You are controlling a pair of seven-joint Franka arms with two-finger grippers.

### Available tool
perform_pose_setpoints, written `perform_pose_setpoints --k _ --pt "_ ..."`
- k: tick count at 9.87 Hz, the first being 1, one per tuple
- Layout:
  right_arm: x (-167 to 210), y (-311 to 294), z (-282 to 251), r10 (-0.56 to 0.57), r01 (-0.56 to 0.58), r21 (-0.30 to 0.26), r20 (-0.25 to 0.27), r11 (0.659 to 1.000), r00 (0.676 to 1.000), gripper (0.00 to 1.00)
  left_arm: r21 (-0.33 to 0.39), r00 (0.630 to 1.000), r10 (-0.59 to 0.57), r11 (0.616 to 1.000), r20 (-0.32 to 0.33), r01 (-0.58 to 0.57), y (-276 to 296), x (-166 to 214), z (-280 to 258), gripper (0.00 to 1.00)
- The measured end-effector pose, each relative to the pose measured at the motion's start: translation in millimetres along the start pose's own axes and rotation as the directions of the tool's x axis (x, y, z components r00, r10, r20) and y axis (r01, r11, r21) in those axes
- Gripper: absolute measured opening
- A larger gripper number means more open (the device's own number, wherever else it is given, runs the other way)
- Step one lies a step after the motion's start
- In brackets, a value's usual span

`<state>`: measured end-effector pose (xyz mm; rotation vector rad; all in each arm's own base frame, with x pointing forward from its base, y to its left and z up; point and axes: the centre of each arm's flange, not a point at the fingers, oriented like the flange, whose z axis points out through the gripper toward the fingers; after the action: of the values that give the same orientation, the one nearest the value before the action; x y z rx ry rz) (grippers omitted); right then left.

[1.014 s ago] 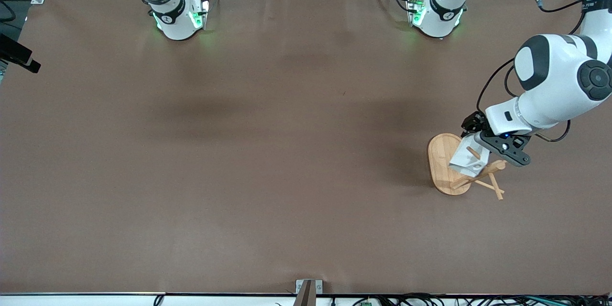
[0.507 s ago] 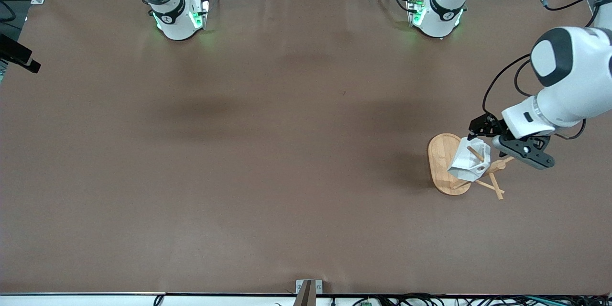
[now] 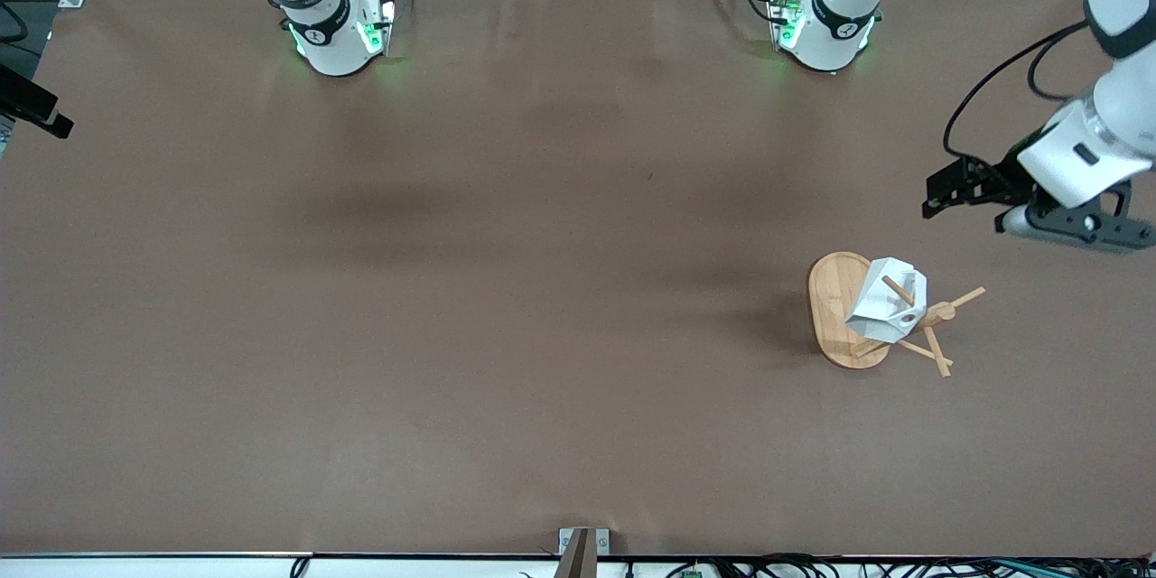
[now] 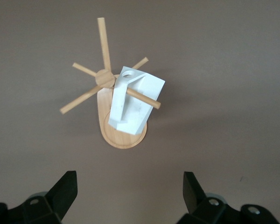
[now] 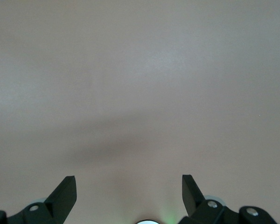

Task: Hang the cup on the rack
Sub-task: 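Open the left gripper and withdraw it from the hung cup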

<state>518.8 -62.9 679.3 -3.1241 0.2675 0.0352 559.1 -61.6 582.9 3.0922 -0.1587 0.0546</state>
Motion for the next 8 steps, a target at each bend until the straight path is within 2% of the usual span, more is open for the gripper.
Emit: perform_pose_setpoints --k 3,8 --pt "0.9 3.1 1.1 0.006 -0.006 -0.001 0.002 1.0 1.0 1.0 0.035 0.995 -0.102 0.994 0.01 0.102 19.1 -23.2 -42.9 1.0" --pt "1.2 5.6 3.6 0.011 -0.011 -0.002 0.014 1.0 1.0 1.0 0.041 0.994 -0.105 0.994 -0.003 0.105 23.5 -30.7 -63.8 1.0"
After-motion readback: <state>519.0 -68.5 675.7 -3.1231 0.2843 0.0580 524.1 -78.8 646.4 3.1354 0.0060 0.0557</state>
